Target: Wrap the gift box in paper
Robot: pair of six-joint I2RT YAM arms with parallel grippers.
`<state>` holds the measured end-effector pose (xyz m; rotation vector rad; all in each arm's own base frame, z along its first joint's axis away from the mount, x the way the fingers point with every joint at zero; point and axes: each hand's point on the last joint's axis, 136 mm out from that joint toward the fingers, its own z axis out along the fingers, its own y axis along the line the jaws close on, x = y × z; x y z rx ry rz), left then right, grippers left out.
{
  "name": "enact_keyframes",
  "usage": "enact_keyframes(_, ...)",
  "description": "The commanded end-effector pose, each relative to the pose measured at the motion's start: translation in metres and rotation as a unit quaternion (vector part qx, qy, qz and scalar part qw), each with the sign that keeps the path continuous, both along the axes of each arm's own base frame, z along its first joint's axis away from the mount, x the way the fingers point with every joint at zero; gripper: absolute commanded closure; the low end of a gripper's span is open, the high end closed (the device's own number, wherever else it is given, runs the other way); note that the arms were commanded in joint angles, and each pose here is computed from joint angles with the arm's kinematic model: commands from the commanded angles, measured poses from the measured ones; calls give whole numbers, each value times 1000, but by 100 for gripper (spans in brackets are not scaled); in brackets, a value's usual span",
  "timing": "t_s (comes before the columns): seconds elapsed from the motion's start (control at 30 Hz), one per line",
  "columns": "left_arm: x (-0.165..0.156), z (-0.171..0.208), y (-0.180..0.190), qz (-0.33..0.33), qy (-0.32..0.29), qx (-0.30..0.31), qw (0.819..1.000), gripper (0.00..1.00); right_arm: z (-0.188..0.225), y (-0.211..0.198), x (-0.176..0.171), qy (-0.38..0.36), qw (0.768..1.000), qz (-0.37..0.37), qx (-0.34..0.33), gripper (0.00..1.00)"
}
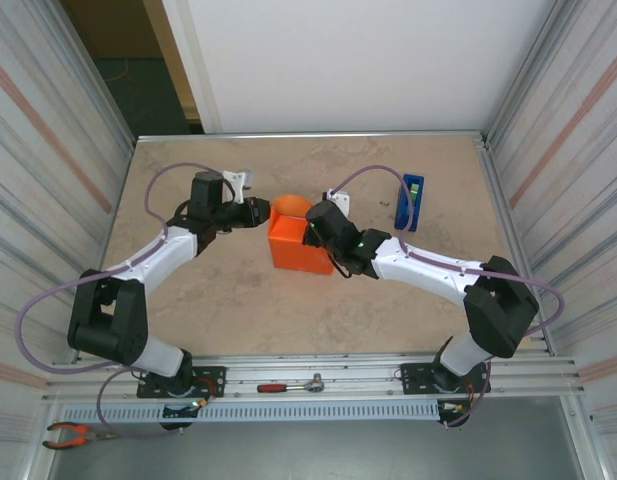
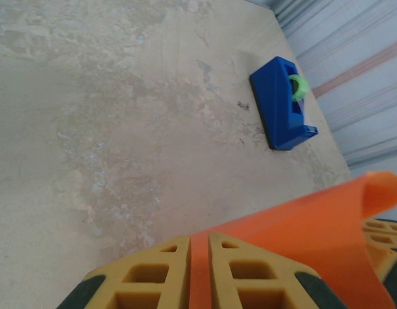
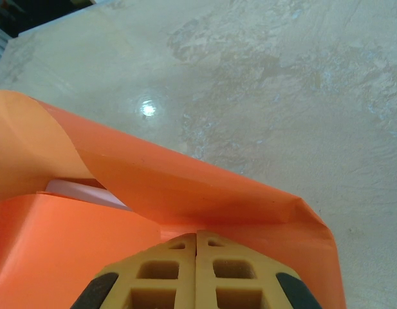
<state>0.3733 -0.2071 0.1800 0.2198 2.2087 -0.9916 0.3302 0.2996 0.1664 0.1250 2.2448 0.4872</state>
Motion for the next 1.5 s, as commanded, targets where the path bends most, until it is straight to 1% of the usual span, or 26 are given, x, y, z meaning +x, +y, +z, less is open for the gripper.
enact_keyframes(0.0,-13,23,-10,-30,-26,-32,999,85,-88,-6,-49,135,988,39,-69,100)
enact_keyframes(0.13,-22,25,-13,-40,-29,-35,998,85,-89,-6,-49,136,987,39,-70,100)
enact_keyframes(0.47,-36,15,-29,-74,-19,-22,997,86,-91,-5,-49,138,988,36,-67,100)
enact_keyframes(0.7,-49,9,-38,-97,-18,3,995,86,-92,-5,-48,139,987,36,-67,100)
enact_keyframes(0.87,-53,0,-45,-107,-4,15,994,87,-92,-4,-49,140,987,36,-63,100)
enact_keyframes(1.03,-61,-4,-50,-115,-11,49,992,88,-92,-4,-49,141,987,36,-62,100)
enact_keyframes(1.17,-63,-5,-48,-96,-27,92,991,88,-91,-2,-49,140,988,37,-58,100)
enact_keyframes(1.3,-63,-13,-49,-92,-17,123,988,88,-91,-1,-49,140,988,38,-56,100)
enact_keyframes(1.47,-68,-25,-51,-96,-6,143,985,88,-88,0,-49,139,988,39,-50,100)
